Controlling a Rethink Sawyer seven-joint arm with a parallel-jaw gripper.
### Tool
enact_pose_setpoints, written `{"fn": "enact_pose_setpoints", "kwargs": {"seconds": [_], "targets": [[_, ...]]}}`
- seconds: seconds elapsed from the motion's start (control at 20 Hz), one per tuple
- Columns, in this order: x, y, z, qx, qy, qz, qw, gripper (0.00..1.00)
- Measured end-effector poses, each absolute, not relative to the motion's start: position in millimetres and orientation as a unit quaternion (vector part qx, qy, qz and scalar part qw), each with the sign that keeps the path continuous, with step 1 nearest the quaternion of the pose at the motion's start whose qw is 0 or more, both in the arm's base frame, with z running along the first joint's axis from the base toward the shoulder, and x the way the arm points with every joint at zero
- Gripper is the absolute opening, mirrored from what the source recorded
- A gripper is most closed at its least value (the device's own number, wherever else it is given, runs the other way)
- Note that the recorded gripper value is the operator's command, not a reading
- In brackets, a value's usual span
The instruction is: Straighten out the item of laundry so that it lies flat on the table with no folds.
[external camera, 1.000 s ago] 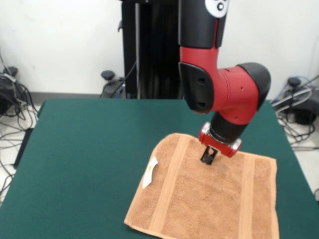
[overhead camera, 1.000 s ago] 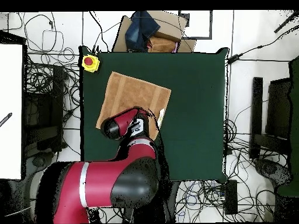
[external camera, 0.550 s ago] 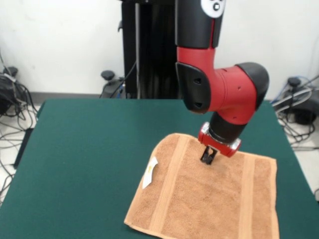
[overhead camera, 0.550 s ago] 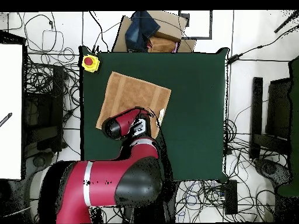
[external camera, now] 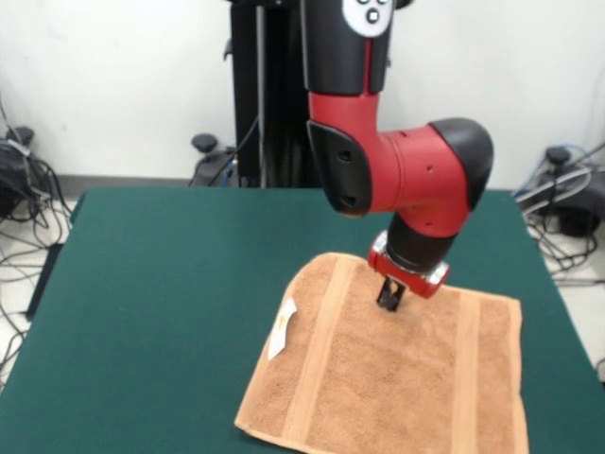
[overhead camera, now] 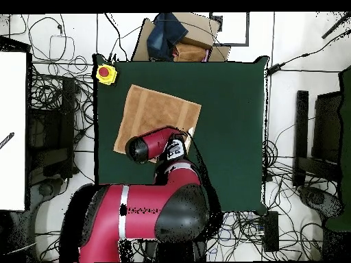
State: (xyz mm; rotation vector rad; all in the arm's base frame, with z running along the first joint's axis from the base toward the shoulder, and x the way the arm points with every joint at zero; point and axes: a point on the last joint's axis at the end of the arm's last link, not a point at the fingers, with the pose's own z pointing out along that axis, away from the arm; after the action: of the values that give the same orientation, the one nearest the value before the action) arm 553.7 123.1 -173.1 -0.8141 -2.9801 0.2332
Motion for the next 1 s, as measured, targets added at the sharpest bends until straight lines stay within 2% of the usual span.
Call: {"fn": "enact_pose_setpoints", "kwargs": {"seconds": [1.0], "targets": [[526.9,80.4,-172.2,-0.299,-0.949,0.08,0.057,0.0]]}}
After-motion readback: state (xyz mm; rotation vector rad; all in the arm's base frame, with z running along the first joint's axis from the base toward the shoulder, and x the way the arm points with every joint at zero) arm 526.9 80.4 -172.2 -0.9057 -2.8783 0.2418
